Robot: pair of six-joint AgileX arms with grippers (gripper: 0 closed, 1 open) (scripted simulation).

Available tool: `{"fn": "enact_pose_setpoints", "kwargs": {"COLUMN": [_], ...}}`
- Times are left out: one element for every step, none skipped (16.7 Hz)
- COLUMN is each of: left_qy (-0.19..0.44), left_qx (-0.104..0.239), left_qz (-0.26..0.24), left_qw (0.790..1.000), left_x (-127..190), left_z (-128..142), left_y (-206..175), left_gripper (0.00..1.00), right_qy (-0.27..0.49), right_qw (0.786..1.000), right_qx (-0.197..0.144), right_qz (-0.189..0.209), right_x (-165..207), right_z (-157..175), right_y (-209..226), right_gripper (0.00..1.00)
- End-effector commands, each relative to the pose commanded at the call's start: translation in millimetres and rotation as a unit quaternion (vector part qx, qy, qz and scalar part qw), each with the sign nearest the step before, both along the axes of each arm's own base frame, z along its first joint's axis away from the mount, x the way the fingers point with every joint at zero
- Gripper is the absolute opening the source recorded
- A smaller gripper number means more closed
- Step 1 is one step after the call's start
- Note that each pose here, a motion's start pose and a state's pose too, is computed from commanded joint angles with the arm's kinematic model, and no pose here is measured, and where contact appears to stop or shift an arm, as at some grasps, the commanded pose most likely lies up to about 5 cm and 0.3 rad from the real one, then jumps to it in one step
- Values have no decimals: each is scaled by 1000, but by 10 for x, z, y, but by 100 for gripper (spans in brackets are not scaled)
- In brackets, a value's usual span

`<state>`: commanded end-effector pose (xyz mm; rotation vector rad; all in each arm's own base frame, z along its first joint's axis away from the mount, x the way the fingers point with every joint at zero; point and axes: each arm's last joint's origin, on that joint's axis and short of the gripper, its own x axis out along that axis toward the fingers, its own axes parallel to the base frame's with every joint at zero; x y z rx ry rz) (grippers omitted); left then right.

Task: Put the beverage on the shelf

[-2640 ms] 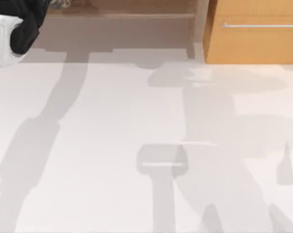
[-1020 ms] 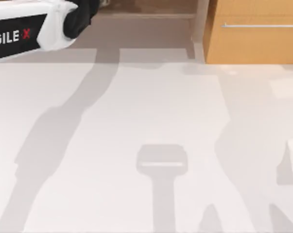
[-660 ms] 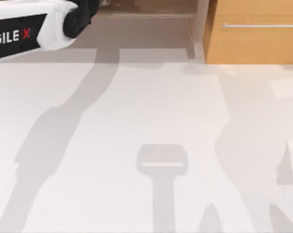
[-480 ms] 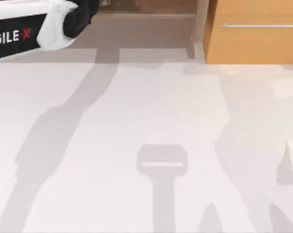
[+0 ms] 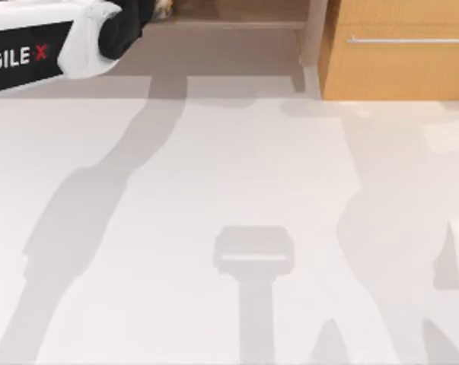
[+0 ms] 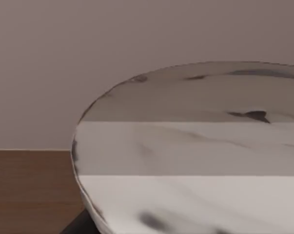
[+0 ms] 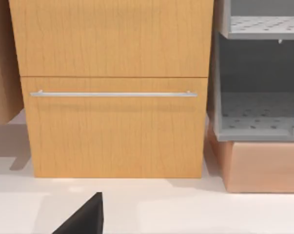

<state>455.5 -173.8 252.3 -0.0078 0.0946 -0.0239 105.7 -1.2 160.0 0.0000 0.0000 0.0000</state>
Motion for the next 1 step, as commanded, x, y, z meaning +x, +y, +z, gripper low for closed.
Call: {"fn": "enact_pose_setpoints", "kwargs": {"left_qy": [0], "left_qx": [0], "left_qz": [0], "left_qw": [1000], "left_x": [0], "left_z": [0], "left_y": [0], "left_gripper": [100], "right_qy": [0], "right_qw": [1000], "right_qx": [0], "right_qz": [0], "right_x": [0], "right_z": [0], "right_y": [0], "right_gripper": [100]}}
